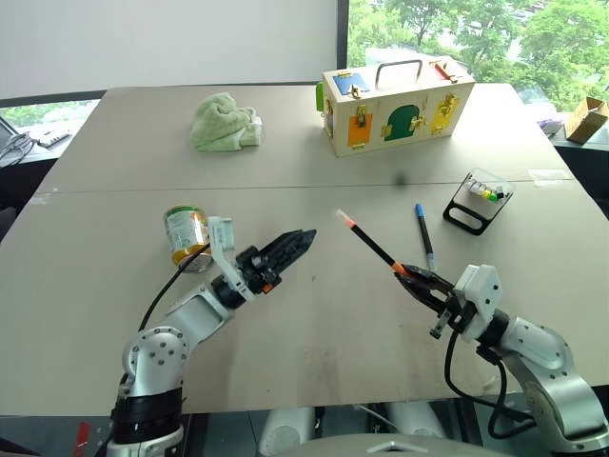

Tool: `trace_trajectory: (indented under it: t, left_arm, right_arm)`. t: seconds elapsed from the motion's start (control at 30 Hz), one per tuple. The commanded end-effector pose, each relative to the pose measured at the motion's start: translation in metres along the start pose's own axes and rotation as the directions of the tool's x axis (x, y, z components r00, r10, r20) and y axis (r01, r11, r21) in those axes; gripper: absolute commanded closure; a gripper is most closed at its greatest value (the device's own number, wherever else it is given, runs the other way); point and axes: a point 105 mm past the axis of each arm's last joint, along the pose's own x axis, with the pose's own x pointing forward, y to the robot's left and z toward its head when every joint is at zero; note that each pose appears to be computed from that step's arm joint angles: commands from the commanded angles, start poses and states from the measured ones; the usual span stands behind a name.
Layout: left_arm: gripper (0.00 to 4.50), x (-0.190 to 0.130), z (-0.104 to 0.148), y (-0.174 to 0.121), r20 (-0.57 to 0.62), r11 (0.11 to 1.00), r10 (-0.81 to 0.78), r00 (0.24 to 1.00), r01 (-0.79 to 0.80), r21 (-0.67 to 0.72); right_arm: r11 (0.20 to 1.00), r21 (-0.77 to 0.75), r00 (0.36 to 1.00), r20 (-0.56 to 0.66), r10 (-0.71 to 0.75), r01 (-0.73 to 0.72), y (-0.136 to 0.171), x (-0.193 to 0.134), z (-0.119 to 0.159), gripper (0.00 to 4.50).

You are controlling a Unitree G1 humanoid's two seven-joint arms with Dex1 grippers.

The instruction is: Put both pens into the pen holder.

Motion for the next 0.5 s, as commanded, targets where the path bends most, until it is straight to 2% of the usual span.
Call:
trace_trajectory:
  t: [0.03, 0.2, 0.23, 0.27, 0.3, 0.37, 0.43, 0.47, 0.5]
  left_arm:
    - [0.00, 0.013, 0.000, -0.019, 0.023, 0.994, -0.085, 0.996, 0.087, -0.072]
    - [0.00, 0.022, -0.004, -0.031, 0.014, 0.984, -0.140, 0.990, 0.141, -0.106]
    - [0.54, 0.022, -0.004, -0.033, 0.014, 0.982, -0.149, 0.989, 0.150, -0.111]
    - [0.72, 0.023, -0.004, -0.034, 0.016, 0.981, -0.154, 0.988, 0.155, -0.115]
    - [1.26, 0.024, -0.004, -0.035, 0.027, 0.979, -0.161, 0.987, 0.163, -0.125]
    - [1.91, 0.026, -0.007, -0.038, 0.020, 0.974, -0.179, 0.984, 0.180, -0.138]
    - [2.74, 0.026, -0.011, -0.041, 0.005, 0.972, -0.192, 0.981, 0.191, -0.134]
    - [3.18, 0.026, -0.012, -0.041, 0.002, 0.972, -0.194, 0.981, 0.193, -0.131]
    - [3.81, 0.026, -0.011, -0.041, 0.005, 0.974, -0.192, 0.981, 0.191, -0.125]
  right_arm:
    - [0.997, -0.012, 0.993, 0.095, 0.076, -0.075, 0.011, 0.008, 0.025, 4.47]
    - [0.994, -0.026, 0.990, 0.088, 0.110, -0.108, 0.016, 0.012, 0.029, 4.47]
    - [0.993, -0.027, 0.990, 0.085, 0.115, -0.113, 0.017, 0.012, 0.029, 4.50]
    - [0.993, -0.027, 0.990, 0.082, 0.118, -0.116, 0.018, 0.012, 0.029, 4.50]
    - [0.990, -0.023, 0.988, 0.074, 0.137, -0.136, 0.021, 0.011, 0.028, 4.50]
    - [0.989, -0.018, 0.987, 0.067, 0.148, -0.148, 0.023, 0.011, 0.027, 4.50]
    - [0.990, -0.013, 0.988, 0.064, 0.140, -0.139, 0.021, 0.012, 0.027, 4.50]
    - [0.991, -0.011, 0.989, 0.063, 0.136, -0.136, 0.020, 0.012, 0.027, 4.50]
    - [0.992, -0.013, 0.990, 0.058, 0.126, -0.126, 0.018, 0.012, 0.027, 4.50]
